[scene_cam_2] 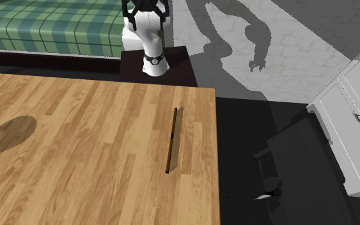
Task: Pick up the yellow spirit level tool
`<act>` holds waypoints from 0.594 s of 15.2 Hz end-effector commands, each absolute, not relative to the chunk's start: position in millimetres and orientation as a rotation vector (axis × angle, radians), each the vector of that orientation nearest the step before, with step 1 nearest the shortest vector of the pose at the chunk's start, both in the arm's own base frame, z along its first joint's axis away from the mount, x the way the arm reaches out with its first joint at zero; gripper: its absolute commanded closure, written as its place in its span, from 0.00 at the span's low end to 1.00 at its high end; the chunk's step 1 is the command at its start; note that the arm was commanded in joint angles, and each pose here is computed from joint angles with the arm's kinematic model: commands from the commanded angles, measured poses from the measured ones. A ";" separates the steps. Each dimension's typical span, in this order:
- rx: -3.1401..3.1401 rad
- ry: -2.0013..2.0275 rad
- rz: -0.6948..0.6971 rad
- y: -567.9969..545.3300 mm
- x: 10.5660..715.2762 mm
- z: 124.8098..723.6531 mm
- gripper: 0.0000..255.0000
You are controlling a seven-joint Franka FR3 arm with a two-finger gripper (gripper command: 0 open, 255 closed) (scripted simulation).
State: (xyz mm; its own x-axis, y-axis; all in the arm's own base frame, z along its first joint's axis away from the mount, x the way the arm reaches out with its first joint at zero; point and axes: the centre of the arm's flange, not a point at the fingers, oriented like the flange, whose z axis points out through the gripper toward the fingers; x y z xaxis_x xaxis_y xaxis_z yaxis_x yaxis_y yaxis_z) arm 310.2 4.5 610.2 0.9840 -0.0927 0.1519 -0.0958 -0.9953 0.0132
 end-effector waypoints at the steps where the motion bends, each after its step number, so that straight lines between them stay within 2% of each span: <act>1: 3.109 -0.148 0.236 4.5 310.2 610.2 0.00; 9: 3.111 -0.203 0.203 16.3 368.6 521.4 0.00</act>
